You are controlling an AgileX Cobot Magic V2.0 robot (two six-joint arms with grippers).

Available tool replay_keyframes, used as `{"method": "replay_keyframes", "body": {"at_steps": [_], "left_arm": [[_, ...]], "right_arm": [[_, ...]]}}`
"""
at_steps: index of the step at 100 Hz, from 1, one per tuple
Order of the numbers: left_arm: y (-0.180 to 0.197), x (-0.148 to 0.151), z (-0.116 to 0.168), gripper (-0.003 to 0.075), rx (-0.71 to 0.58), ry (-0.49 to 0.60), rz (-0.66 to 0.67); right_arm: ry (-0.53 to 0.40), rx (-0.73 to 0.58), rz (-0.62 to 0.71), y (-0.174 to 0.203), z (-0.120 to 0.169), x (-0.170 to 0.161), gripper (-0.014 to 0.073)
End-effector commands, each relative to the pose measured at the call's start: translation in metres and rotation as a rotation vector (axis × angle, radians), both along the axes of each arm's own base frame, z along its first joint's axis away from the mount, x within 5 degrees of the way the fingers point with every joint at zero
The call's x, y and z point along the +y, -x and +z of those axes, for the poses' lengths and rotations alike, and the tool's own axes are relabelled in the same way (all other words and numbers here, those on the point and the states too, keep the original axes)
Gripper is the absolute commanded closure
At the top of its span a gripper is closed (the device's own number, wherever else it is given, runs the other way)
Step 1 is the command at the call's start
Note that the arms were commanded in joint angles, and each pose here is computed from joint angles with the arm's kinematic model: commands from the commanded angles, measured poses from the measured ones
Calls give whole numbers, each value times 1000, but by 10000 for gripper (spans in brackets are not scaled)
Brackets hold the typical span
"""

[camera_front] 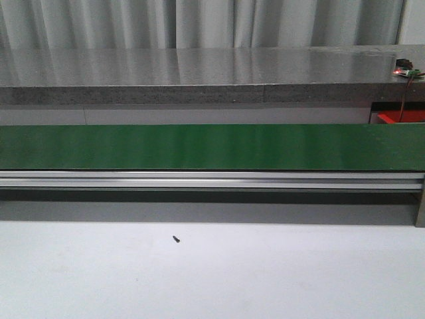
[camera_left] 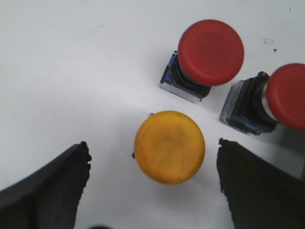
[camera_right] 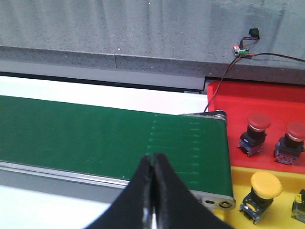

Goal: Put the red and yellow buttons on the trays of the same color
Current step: 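Lower the left gripper onto the other yellow-capped button and grasp it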

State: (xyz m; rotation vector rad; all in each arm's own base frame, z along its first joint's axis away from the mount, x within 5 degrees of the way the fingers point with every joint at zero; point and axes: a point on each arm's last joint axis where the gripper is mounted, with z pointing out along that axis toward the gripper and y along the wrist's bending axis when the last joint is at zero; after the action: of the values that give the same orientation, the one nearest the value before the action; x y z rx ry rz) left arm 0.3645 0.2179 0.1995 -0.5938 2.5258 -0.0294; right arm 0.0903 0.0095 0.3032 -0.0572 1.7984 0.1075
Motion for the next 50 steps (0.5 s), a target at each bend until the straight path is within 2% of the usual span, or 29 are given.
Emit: {"method": "replay_keyframes", "body": {"at_steps": [1,15,25,50], "left_arm": [[-6,5,26,175,-114,-56,30],[-9,7,15,182,-103,-50,37],[-10,8,13,234,-102,-51,38],[-11,9,14,498,-124,-58,52]], "right_arm": [[-5,-85,-13,-1,13,-1,718],[-5,-85,-13,-1,13,-1,718],[-5,-85,-13,-1,13,-1,718],[-7,-85,-12,-1,13,-1,718]]}}
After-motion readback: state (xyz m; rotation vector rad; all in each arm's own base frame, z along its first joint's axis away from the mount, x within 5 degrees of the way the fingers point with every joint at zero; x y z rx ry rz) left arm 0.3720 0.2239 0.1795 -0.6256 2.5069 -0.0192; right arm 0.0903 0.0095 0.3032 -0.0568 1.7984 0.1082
